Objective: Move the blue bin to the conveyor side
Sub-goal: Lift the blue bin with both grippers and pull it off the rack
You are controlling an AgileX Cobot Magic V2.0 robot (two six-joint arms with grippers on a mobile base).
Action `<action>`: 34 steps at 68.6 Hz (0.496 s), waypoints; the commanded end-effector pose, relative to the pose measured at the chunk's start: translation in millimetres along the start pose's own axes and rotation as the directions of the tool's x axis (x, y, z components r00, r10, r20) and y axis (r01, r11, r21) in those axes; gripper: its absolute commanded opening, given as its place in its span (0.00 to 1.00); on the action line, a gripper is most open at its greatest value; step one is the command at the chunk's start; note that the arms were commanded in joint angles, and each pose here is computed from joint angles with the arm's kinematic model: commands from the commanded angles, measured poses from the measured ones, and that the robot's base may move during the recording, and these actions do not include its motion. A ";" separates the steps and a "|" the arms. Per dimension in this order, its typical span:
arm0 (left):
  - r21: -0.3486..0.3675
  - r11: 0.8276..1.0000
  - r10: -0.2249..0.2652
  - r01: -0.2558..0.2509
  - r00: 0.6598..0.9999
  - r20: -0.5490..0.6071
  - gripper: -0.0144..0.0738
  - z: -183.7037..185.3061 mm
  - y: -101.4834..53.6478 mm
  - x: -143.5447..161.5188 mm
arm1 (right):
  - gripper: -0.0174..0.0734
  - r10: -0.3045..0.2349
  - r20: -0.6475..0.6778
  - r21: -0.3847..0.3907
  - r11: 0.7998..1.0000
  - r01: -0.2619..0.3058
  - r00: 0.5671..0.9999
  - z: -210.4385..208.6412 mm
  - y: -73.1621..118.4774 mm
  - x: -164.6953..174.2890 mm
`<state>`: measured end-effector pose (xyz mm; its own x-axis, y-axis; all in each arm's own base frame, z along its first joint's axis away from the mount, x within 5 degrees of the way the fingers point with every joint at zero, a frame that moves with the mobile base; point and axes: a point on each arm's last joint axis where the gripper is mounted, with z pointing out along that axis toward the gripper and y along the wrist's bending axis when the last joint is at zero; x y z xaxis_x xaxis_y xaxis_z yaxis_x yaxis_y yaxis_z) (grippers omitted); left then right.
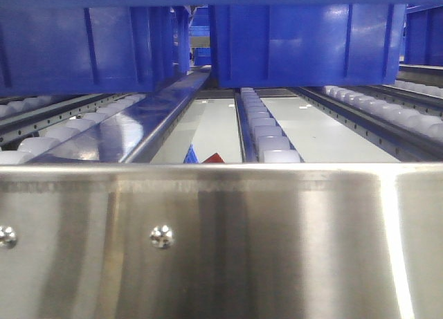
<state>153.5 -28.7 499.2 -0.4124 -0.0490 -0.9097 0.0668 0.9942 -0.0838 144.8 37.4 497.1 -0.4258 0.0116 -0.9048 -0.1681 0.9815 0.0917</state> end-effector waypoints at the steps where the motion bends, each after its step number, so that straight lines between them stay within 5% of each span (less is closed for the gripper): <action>1: -0.013 0.999 0.033 -0.032 0.990 0.135 0.15 -13.0 2.9 -11.9 | 0.11 -0.056 0.166 0.038 0.998 0.051 0.984 -16.4 -4.1 -15.6; 34: -0.013 0.999 0.033 -0.032 0.990 0.135 0.15 -13.0 2.9 -11.9 | 0.11 -0.056 0.166 0.038 0.998 0.051 0.984 -16.4 -4.1 -15.6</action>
<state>153.5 -28.7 499.2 -0.4125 -0.0508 -0.9095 0.0661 0.9941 -0.0855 144.8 37.4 497.1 -0.4258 0.0116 -0.9048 -0.1681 0.9815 0.0917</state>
